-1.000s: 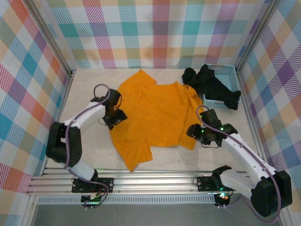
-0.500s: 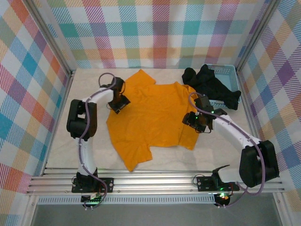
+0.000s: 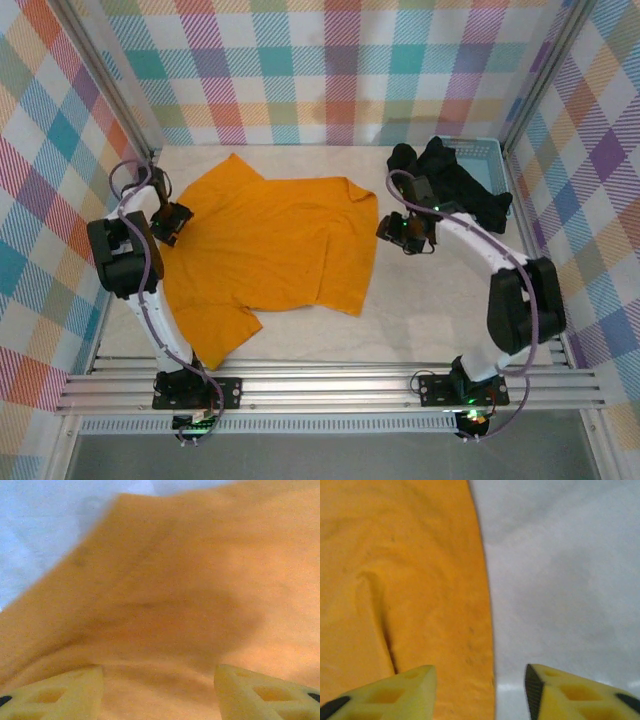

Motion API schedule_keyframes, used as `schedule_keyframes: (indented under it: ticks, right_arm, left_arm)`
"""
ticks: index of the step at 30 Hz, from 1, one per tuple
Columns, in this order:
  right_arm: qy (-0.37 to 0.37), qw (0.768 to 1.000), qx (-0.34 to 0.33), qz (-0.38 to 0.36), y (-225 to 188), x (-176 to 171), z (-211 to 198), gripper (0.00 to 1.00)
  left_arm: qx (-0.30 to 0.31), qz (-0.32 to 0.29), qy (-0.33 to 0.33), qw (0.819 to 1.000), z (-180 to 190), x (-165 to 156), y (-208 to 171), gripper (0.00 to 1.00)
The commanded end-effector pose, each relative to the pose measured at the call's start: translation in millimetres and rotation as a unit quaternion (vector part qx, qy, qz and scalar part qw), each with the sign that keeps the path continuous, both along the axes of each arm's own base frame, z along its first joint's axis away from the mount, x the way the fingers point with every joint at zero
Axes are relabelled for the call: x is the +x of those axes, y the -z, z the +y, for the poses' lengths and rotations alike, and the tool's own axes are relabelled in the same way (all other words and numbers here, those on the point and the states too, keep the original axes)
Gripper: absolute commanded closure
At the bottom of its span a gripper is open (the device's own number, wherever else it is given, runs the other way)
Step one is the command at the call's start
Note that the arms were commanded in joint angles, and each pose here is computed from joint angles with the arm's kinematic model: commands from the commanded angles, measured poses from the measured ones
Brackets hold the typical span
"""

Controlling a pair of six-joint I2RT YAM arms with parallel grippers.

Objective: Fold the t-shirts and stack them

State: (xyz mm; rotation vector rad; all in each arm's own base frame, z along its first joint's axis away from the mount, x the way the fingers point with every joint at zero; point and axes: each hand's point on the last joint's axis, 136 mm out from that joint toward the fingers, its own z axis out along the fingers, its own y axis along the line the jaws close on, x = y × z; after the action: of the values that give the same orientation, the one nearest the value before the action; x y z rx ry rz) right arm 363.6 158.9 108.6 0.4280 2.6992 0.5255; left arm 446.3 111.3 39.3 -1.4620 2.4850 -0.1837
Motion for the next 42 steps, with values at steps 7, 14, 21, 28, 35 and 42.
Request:
schedule_keyframes:
  ticks: [7,14,21,28,35,42]
  right_arm:
    - [-0.021,0.996,0.051,-0.064,10,96,55,0.57]
    - [0.048,0.991,0.093,-0.078,31,156,68,0.57]
    - [0.126,0.988,0.082,-0.043,62,174,49,0.60]
    - [0.129,0.984,0.102,-0.062,62,195,47,0.64]
    - [0.132,0.983,0.114,-0.049,72,204,52,0.75]
    - [0.149,0.979,0.129,-0.049,63,208,53,0.88]
  left_arm:
    - [0.029,-0.102,0.133,0.985,-99,29,-88,0.39]
    - [-0.015,-0.169,0.177,0.969,-163,21,-119,0.40]
    - [-0.035,-0.177,0.190,0.965,-188,1,-119,0.41]
    - [-0.040,-0.184,0.200,0.962,-197,-19,-125,0.41]
    - [-0.041,-0.172,0.201,0.964,-195,-38,-116,0.41]
    - [-0.036,-0.169,0.210,0.962,-194,-43,-118,0.42]
